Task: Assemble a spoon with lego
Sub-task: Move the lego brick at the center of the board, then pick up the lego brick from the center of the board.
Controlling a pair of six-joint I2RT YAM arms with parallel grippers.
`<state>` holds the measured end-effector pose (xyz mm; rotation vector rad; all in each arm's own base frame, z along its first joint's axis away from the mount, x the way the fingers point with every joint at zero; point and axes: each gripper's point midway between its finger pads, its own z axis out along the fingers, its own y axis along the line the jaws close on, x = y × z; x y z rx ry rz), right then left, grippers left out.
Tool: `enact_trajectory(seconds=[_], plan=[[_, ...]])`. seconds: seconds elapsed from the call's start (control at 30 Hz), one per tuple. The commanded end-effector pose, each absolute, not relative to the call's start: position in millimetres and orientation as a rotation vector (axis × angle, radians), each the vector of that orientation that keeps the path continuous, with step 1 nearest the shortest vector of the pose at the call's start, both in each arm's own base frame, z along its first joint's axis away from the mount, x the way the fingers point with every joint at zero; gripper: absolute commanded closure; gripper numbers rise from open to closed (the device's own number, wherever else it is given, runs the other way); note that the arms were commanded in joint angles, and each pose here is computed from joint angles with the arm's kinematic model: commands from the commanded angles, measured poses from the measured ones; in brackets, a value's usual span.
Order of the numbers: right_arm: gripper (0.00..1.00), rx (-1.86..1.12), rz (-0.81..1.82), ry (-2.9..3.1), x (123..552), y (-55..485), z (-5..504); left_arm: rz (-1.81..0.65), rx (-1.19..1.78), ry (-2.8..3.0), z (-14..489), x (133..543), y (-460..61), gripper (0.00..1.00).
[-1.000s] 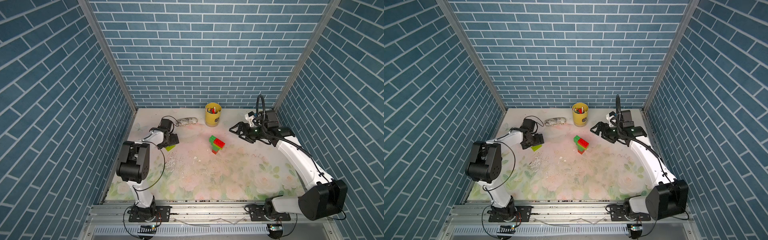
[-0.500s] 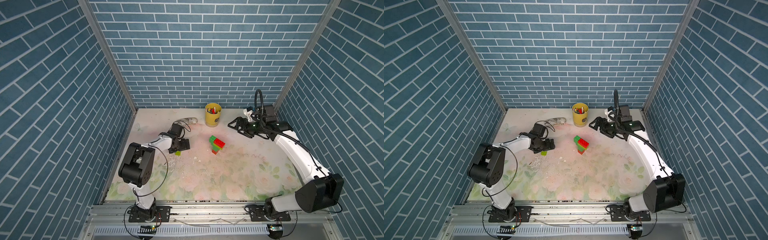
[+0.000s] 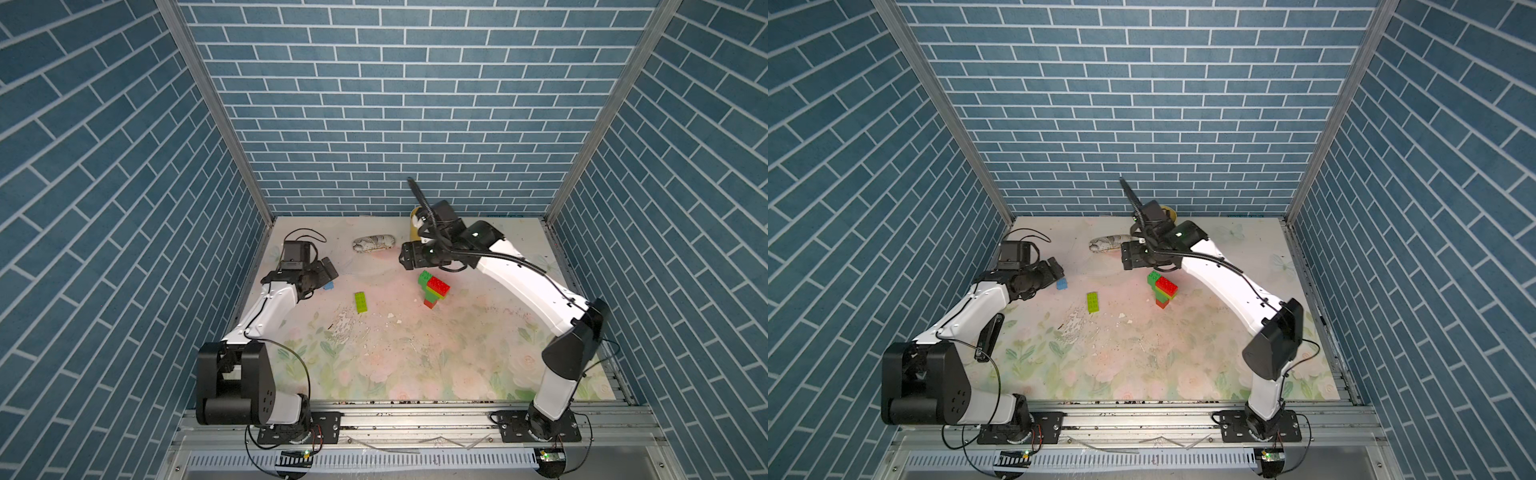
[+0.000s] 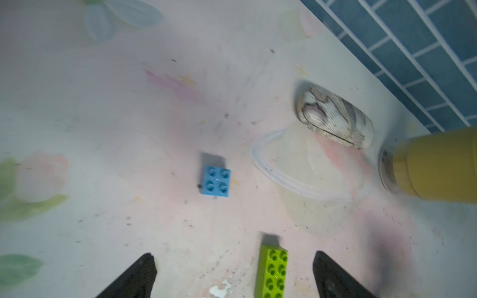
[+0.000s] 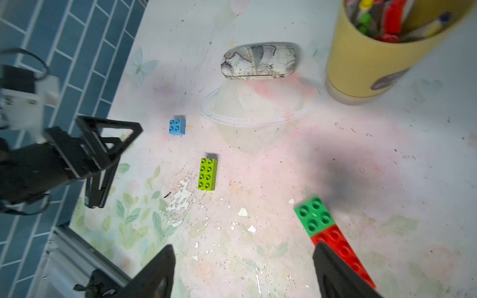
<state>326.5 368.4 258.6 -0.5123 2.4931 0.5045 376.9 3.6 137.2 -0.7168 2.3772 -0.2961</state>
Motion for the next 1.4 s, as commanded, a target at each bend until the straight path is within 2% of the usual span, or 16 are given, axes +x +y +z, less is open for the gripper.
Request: enact_trajectory(seconds=[0.0, 0.2, 0.47, 0.87, 1.0, 1.13, 1.37], plan=[[0.2, -0.617, 0.133, 2.534, 332, 381, 209, -0.231, -0.847, 2.357, 132, 354, 40, 0.03], [0.24, -0.727, 0.127, 2.584, 336, 455, 132, -0.178, -0.92, 2.327, 124, 333, 69, 0.03], [0.25, -0.761, 0.212, 2.656, 323, 485, 69, -0.209, -0.957, 2.3, 114, 329, 71, 0.03], [0.24, -0.748, 0.316, 2.67, 315, 504, 58, -0.206, -0.963, 2.281, 115, 329, 74, 0.03], [0.24, -0.749, 0.244, 2.611, 318, 499, 75, -0.204, -0.963, 2.279, 115, 329, 74, 0.03], [0.22, -0.727, 0.317, 2.59, 313, 510, 86, -0.203, -0.961, 2.28, 116, 329, 74, 0.03], [0.2, -0.733, 0.297, 2.644, 312, 514, 60, -0.2, -0.957, 2.274, 118, 329, 74, 0.03]])
